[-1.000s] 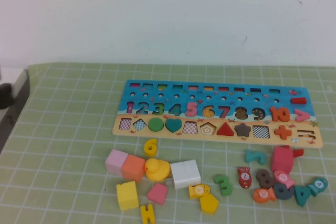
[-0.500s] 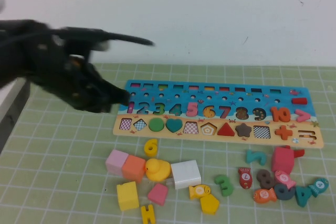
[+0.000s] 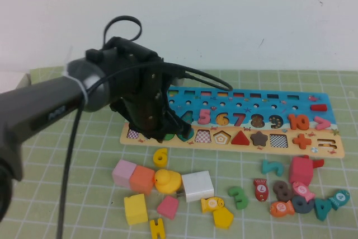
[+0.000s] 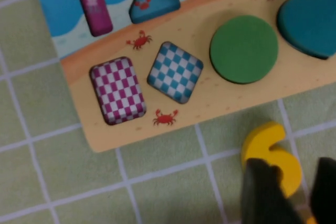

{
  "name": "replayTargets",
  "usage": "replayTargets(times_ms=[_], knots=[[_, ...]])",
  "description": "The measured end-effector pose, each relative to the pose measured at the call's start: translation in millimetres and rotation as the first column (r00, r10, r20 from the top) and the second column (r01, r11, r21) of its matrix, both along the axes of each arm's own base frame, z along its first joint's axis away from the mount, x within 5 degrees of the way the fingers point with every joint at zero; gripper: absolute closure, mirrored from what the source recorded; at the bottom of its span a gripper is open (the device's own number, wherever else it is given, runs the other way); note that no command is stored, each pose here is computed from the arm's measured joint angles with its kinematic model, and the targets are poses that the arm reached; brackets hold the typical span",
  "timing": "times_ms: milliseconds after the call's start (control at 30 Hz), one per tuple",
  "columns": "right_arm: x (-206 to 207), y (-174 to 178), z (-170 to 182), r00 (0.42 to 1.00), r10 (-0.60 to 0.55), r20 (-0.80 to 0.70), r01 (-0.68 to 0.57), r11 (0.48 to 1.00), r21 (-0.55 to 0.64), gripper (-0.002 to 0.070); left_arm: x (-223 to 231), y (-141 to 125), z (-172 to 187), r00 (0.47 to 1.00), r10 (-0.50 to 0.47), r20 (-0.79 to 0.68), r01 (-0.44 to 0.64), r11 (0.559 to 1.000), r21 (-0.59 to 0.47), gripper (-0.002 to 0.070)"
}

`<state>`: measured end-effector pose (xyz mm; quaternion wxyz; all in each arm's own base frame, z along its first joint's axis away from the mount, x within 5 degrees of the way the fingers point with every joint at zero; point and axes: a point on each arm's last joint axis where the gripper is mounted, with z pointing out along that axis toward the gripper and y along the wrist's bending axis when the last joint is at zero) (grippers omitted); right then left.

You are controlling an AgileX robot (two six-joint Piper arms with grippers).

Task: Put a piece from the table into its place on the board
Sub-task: Pick up the "number 6"

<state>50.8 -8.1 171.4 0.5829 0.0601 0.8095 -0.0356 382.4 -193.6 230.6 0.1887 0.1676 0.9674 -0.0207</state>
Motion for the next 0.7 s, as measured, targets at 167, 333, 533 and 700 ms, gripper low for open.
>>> replayTargets(times_ms=[167,333,533,700], knots=[[0,0,0,1.000,0.000,0.000,0.000,1.000,0.000,0.0679,11,-8,-16,0.998,0.026,-0.054,-0.026,1.000,0.006,0.0344],[0,0,0,1.000,0.000,0.000,0.000,1.000,0.000,0.0679,15,-13,-33,0.994,0.037,-0.099,-0.038,0.999,-0.006,0.0306],[0,0,0,1.000,0.000,0.000,0.000,1.000,0.000,0.0679,18,-14,-49,0.991,0.040,-0.128,-0.039,0.999,0.010,0.0300],[0,0,0,1.000,0.000,0.000,0.000,1.000,0.000,0.0679,19,-15,-54,0.989,0.042,-0.139,-0.041,0.999,0.012,0.0332]])
